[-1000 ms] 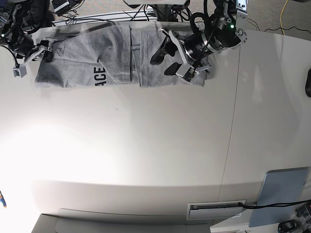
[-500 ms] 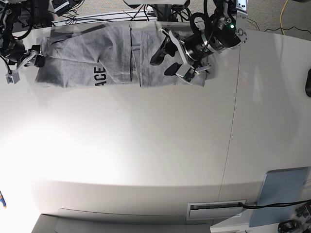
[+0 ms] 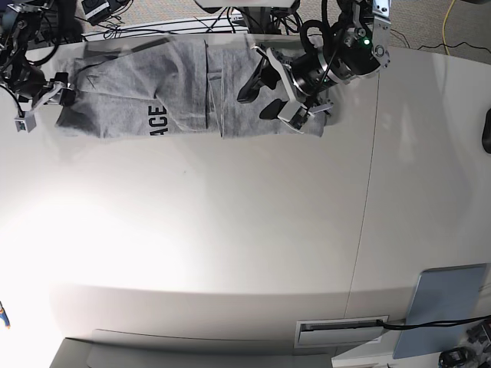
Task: Fold the T-shirt properly
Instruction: 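Grasp the collar end with the right gripper and fold it over onto the hem fold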
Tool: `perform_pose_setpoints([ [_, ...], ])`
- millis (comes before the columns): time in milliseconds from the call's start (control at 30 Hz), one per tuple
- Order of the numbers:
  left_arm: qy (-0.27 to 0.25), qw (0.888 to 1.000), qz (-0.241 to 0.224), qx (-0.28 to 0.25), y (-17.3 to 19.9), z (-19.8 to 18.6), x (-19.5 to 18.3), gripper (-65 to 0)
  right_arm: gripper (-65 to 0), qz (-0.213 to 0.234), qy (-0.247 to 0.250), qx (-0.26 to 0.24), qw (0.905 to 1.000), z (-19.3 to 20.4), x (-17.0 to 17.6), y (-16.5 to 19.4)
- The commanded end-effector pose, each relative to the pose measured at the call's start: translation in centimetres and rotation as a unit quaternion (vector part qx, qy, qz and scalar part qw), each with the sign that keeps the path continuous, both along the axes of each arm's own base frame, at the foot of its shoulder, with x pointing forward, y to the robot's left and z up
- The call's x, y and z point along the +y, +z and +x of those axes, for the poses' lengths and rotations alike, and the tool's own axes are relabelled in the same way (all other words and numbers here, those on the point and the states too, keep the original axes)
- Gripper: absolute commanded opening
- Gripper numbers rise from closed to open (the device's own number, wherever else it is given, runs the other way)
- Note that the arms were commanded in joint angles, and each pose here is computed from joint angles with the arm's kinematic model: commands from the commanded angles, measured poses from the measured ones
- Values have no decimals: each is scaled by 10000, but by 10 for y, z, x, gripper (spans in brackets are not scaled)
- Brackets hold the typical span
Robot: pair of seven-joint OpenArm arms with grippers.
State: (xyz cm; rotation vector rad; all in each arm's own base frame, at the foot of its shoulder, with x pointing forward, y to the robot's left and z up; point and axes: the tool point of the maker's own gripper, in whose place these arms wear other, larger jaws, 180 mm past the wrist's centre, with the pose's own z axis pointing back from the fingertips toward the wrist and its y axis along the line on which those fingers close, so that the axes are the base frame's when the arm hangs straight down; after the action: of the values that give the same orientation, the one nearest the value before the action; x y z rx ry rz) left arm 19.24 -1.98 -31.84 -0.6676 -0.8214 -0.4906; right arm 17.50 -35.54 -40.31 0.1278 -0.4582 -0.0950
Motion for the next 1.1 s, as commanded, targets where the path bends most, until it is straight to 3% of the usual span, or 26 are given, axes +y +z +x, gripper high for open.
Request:
perform_pose_setpoints([
  [0,15,9997,-169,-164,11,4,-3,-326,-308,51,92,81,9999,-4,2,1],
  [167,15,9997,-169,-164,11,4,-3,-326,-308,578,215,69,9981,-7,28,-3],
  [367,14,9997,-168,-164,11,4,-3,-326,-312,748,164,110,9970,-11,40,-11],
  [467,12,9997,-168,-164,11,3,-3,-326,-395,791,151,116,9967,-12,43,-12],
  [600,13,9997,-162,-165,11,4,-3,-326,-573,800,139,79,9967,-10,43,-12],
  [667,24,9998,-73,-179,9,4,-1,-326,-650,764,112,-70,9970,-5,40,-9],
  [833,83,9985,484,-250,-4,7,10,-326,-650,393,211,-439,9980,13,18,14],
  [1067,780,9868,1405,-177,-23,20,45,-326,-650,-255,588,-959,9933,44,10,67],
])
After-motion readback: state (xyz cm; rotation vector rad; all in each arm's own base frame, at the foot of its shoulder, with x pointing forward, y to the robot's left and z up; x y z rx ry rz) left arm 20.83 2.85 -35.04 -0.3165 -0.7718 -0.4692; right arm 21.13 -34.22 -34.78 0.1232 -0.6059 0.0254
